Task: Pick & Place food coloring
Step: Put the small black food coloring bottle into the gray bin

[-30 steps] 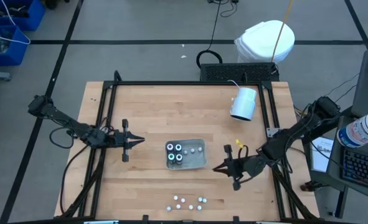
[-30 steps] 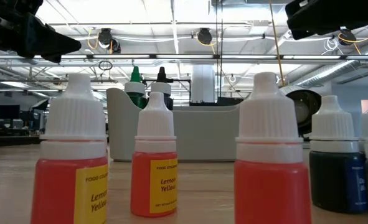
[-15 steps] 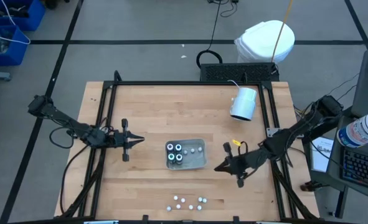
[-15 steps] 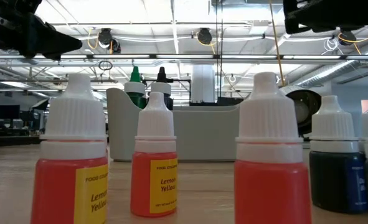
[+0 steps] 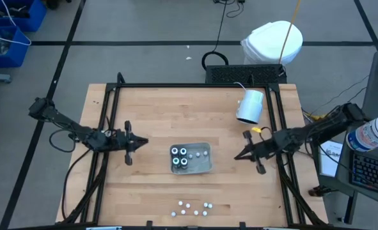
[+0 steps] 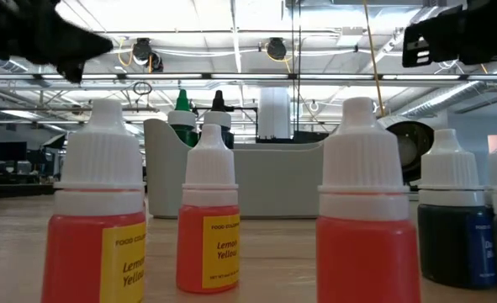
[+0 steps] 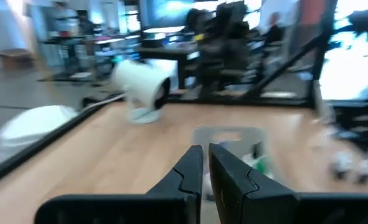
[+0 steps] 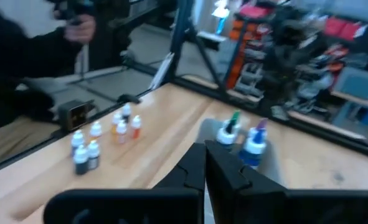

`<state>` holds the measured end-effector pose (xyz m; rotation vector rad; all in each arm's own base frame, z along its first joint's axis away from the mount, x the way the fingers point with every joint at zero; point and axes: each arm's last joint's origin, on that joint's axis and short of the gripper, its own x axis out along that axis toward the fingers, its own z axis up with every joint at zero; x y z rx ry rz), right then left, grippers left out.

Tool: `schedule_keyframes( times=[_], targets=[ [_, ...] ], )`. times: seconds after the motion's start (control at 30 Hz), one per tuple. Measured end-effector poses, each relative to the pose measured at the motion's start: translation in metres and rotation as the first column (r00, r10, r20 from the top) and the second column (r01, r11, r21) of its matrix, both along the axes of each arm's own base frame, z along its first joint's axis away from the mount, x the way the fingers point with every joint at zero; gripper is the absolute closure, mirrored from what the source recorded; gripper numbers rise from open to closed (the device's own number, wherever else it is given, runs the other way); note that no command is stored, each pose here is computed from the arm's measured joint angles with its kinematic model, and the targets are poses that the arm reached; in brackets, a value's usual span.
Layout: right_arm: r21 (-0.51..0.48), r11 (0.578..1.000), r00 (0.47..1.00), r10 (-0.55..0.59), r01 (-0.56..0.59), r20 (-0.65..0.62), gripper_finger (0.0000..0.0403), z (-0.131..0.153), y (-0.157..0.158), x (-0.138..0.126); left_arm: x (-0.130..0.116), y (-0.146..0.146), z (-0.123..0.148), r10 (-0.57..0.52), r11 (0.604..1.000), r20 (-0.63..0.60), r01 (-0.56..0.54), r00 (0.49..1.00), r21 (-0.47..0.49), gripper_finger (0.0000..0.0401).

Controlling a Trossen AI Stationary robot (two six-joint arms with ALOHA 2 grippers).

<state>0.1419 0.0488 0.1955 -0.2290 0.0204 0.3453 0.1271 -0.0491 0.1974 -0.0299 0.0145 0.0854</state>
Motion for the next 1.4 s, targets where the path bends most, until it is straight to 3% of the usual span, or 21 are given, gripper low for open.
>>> schedule_keyframes(
  times=[0.1, 0.27, 0.53, 0.73, 0.87, 1.03, 1.2, 1.4],
  targets=[
    [0.005, 0.999, 0.999, -0.038, 0.038, 0.024, 0.0403, 0.0, -0.007, -0.005, 0.009, -0.011, 0.011, -0.07, 0.997, -0.015, 0.07, 0.997, -0.016, 0.0374],
    [0.02, 0.998, 0.997, -0.068, 0.067, 0.028, 0.0403, 0.001, -0.011, -0.006, 0.047, -0.051, 0.028, -0.123, 0.99, -0.168, 0.132, 0.978, 0.044, 0.0396],
    [0.018, 0.998, 0.996, -0.069, 0.068, 0.049, 0.0403, 0.003, -0.012, -0.007, 0.118, -0.139, 0.047, -0.14, 0.983, -0.482, 0.181, 0.865, 0.04, 0.0395],
    [0.08, 0.995, 0.997, -0.071, 0.067, 0.044, 0.0403, 0.005, -0.012, -0.007, 0.149, -0.193, 0.033, -0.132, 0.99, -0.635, 0.127, 0.761, -0.054, 0.0357],
    [0.095, 0.993, 0.997, -0.071, 0.067, 0.037, 0.0403, 0.005, -0.011, -0.007, 0.16, -0.22, 0.022, -0.199, 0.98, -0.67, 0.154, 0.715, -0.127, 0.0315],
    [0.139, 0.988, 0.997, -0.073, 0.07, 0.017, 0.0403, 0.004, -0.011, -0.006, 0.168, -0.239, 0.015, -0.314, 0.95, -0.688, 0.214, 0.654, -0.229, 0.0254],
    [0.137, 0.988, 0.997, -0.073, 0.071, 0.008, 0.0403, 0.003, -0.011, -0.006, 0.169, -0.243, 0.004, -0.294, 0.956, -0.706, 0.195, 0.644, -0.22, 0.0215],
    [0.131, 0.989, 0.997, -0.074, 0.075, -0.011, 0.0403, 0.001, -0.011, -0.006, 0.175, -0.242, -0.011, -0.279, 0.96, -0.735, 0.182, 0.618, -0.211, 0.0197]
  ],
)
